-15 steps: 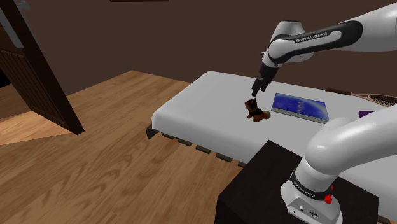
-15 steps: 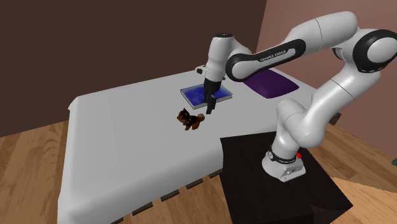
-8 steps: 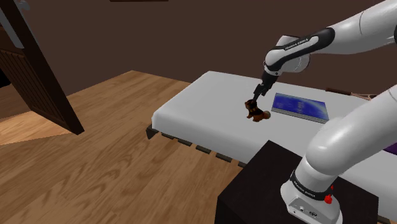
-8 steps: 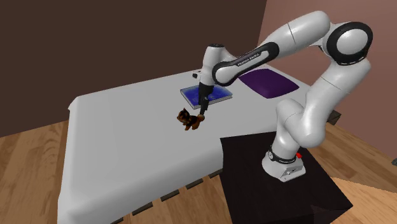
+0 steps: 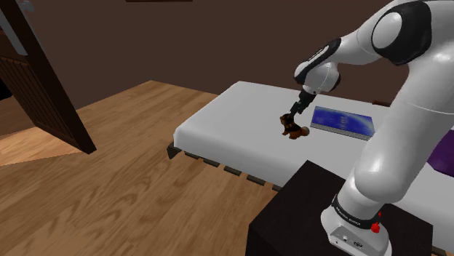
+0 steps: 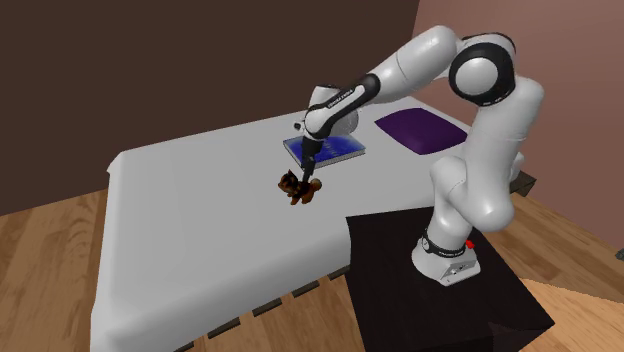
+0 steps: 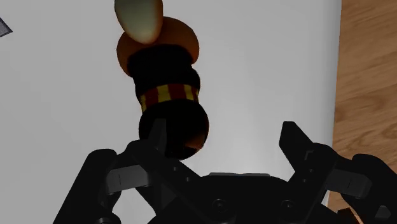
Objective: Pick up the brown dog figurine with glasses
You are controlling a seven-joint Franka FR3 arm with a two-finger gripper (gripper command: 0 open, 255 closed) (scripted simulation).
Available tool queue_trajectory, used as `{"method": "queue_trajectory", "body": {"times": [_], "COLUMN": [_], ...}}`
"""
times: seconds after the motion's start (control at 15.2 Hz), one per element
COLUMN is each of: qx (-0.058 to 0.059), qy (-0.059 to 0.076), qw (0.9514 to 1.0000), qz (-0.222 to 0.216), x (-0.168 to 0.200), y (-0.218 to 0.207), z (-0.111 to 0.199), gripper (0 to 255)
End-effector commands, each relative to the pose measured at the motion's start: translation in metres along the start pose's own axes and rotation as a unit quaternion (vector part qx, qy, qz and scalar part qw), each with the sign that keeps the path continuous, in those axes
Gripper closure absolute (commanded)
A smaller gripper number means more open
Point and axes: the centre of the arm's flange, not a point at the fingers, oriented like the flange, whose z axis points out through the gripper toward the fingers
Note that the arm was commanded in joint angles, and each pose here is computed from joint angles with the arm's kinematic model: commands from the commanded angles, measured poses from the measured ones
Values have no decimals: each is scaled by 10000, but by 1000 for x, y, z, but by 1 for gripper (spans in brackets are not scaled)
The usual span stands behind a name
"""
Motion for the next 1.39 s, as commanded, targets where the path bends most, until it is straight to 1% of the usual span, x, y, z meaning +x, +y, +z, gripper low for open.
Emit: {"method": "queue_trajectory", "body": {"times": [0.0, 0.2, 0.66, 0.79, 0.86, 1.32], "qx": [29, 80, 80, 80, 80, 81], "qy": [89, 167, 167, 167, 167, 167], "qw": [10000, 9998, 9998, 9998, 9998, 9998], "qz": [32, 72, 72, 73, 73, 73], "x": [1, 4, -5, -5, -6, -6], "y": [21, 49, 52, 53, 53, 53], "z": [18, 41, 77, 80, 80, 79], "gripper": [0, 0, 0, 0, 255, 255]}}
